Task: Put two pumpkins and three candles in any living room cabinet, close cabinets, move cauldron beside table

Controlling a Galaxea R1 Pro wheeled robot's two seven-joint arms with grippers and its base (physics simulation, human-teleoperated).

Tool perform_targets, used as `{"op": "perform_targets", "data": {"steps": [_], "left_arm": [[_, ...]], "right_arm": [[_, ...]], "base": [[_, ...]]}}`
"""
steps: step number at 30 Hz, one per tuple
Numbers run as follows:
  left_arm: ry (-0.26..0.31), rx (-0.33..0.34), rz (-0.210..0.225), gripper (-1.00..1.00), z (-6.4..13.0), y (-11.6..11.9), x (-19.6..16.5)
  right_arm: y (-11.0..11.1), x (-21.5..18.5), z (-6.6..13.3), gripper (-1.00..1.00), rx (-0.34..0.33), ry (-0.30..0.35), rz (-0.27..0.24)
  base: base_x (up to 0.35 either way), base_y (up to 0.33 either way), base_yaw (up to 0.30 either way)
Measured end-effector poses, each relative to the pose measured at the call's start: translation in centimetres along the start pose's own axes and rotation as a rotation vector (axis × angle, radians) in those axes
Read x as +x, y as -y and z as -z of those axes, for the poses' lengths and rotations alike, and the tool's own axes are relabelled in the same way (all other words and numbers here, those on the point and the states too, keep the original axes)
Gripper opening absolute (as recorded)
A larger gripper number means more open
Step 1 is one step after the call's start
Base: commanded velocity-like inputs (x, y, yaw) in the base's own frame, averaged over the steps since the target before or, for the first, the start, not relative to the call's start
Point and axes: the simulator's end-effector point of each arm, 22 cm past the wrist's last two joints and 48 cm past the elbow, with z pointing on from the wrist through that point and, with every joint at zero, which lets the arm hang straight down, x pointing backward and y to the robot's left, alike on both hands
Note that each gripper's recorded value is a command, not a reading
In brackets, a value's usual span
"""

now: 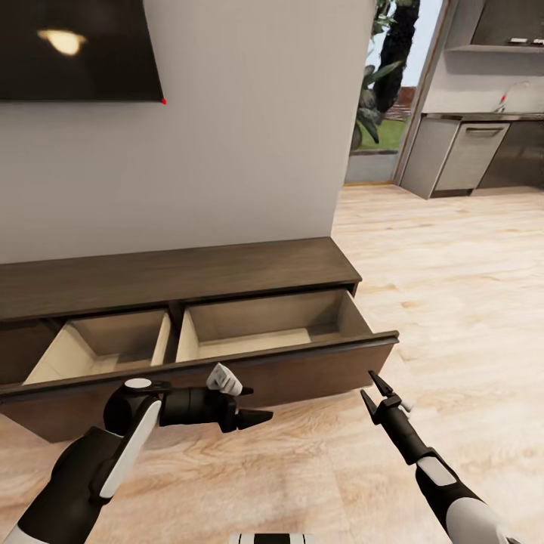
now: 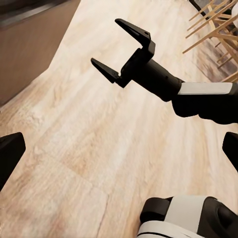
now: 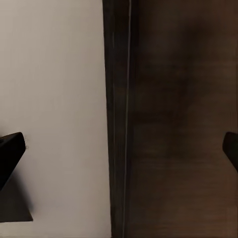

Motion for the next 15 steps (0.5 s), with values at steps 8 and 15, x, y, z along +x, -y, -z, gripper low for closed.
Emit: {"op": "perform_targets", "data": {"steps": [8, 15], "left_arm": [[0.012, -0.007, -0.022, 1.00, 0.6, 0.9, -0.9], [0.022, -0.011, -0.047, 1.00, 1.1, 1.8, -1.8]], "right_arm": [[-1.7, 0.1, 0.0, 1.00, -0.024, -0.009, 0.015], [-3.0, 0.5, 0.0, 1.00, -0.040, -0.026, 0.028]], "base": [[0.000, 0.000, 0.000], [0.000, 0.000, 0.000]]}}
